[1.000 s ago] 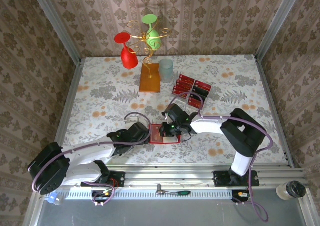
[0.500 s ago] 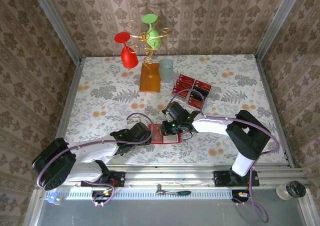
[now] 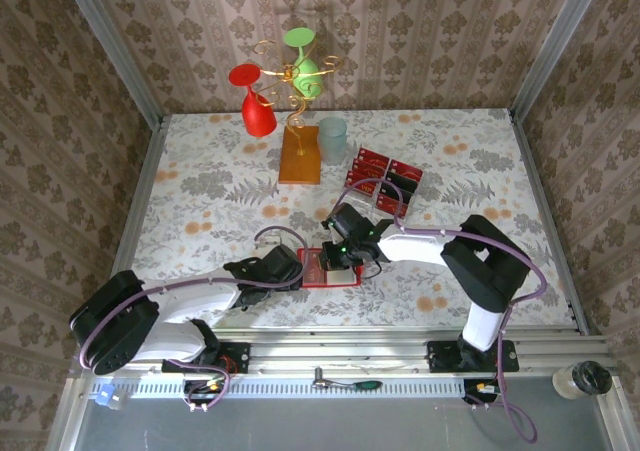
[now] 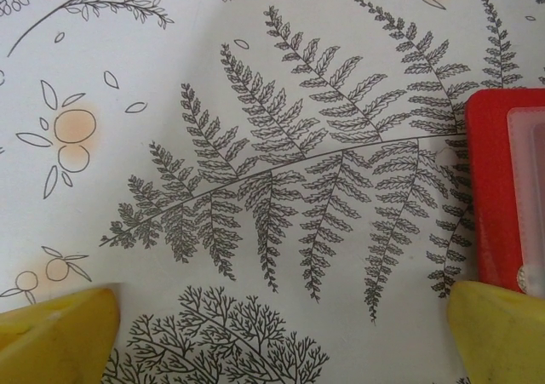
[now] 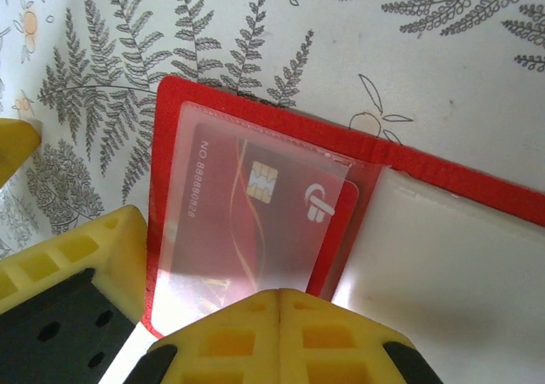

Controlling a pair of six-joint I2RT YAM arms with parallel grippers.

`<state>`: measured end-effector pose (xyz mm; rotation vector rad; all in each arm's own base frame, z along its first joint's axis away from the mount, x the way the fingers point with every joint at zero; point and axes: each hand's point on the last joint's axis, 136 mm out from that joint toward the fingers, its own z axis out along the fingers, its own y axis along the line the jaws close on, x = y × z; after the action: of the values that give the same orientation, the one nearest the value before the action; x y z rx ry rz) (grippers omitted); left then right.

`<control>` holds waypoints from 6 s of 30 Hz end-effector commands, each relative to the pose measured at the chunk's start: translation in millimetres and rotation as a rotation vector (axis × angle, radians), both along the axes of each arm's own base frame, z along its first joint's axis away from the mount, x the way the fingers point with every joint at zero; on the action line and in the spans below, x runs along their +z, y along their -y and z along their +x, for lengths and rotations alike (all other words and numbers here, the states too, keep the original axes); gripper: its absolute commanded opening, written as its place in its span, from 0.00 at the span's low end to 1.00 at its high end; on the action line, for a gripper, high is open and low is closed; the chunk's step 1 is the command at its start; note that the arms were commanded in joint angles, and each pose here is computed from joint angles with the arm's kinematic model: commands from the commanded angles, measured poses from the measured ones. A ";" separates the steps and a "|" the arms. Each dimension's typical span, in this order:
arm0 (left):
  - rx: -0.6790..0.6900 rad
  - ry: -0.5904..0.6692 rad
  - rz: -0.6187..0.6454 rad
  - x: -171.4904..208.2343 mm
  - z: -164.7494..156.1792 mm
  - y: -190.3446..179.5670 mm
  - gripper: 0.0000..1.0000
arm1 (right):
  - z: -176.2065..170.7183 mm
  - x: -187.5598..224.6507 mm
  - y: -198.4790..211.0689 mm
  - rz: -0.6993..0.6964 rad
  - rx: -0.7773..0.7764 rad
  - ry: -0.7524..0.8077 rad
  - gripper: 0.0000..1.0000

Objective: Put the credit cards into the card holder
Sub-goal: Insert the credit card into the card slot, then flip over the card slot on the card holder.

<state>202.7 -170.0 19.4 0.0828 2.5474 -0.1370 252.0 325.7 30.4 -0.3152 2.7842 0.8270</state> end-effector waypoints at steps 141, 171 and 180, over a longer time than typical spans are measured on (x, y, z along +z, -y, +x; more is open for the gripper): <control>-0.159 0.001 -0.107 -16.2 -18.9 84.8 0.81 | 32.5 21.0 55.0 -0.003 -0.186 -0.020 0.42; -0.157 0.017 -0.126 -9.8 -16.8 86.9 0.83 | 22.2 6.9 40.7 0.073 -0.168 -0.111 0.41; -0.154 0.058 -0.168 11.6 -12.7 88.9 0.86 | 19.6 29.6 34.7 0.107 -0.149 -0.095 0.44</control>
<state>194.5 -265.0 28.6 0.2157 2.4525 -0.3998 279.1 286.1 45.8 -0.0458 2.7886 0.9230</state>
